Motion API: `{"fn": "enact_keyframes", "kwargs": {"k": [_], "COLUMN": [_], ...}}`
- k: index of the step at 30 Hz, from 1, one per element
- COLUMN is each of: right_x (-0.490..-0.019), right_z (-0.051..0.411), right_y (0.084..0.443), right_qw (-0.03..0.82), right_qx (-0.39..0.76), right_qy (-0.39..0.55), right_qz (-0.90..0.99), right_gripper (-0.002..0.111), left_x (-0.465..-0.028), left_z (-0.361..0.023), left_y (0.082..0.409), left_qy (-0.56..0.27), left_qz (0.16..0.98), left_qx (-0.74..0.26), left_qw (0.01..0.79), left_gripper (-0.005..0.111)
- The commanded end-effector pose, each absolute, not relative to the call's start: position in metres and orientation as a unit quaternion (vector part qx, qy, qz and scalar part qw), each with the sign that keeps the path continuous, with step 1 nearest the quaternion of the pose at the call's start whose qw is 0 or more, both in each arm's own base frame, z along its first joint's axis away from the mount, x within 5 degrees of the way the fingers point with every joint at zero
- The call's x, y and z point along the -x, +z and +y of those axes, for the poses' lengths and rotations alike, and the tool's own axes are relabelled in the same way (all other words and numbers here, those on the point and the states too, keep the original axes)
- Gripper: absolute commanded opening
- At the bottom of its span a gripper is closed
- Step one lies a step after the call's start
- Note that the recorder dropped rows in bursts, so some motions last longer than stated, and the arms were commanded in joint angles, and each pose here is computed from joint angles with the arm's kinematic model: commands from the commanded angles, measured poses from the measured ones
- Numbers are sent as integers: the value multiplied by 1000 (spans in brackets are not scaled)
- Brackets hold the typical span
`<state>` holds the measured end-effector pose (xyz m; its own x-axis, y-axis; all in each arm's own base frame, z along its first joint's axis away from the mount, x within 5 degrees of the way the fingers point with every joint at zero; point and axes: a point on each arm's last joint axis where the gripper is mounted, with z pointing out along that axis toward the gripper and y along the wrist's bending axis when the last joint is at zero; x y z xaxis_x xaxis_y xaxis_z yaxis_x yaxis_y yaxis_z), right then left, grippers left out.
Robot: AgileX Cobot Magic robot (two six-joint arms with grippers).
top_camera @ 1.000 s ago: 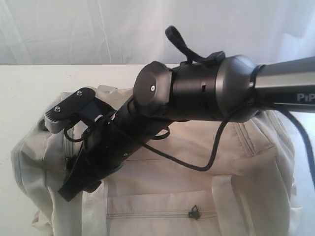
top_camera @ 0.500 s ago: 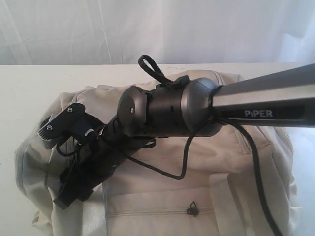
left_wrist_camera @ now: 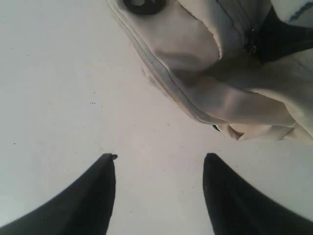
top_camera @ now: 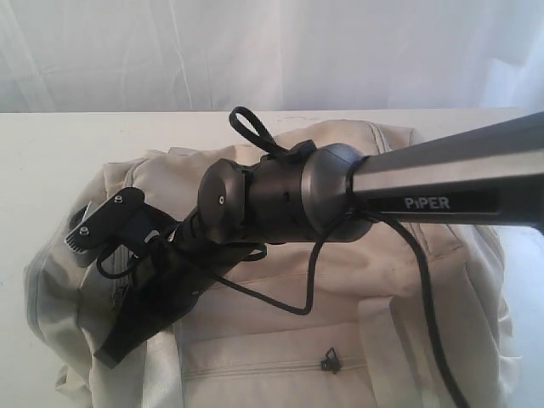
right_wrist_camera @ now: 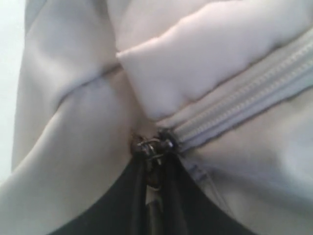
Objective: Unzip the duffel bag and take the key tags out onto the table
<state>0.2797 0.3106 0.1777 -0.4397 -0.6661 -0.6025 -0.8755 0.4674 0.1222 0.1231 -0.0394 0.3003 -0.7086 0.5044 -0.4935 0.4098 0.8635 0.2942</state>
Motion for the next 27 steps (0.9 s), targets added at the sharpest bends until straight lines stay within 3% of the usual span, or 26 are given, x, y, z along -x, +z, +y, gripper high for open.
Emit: {"fn": "enact_keyframes", "kwargs": {"k": [1,10,17,21,27], "right_x": [-276,-268,-260,-259,-258], "right_z": [308,301,296,295,295], "right_y": [204,240,262,264,263], "right_qw": [272,303,313,311,304], "right_qx": [474,476,478,471,474], "right_qy": [222,234,245,249,251], "right_qz": [808,792,783,787,788], "right_gripper": [0,0,0,0,0], "left_x": [-122,-122,-122,-124,-127], "left_z": [-39,-39,-47,-56,-57], "left_y": [302,302,280,272,270], "left_qy": [76,77,37,-12,-9], "left_qz": [922,922,921,912,908], "left_qx": [-242,-242,-245,-242,-246], "left_qw": [294,293,301,332,338], "left_gripper": [57,57,57,57,57]}}
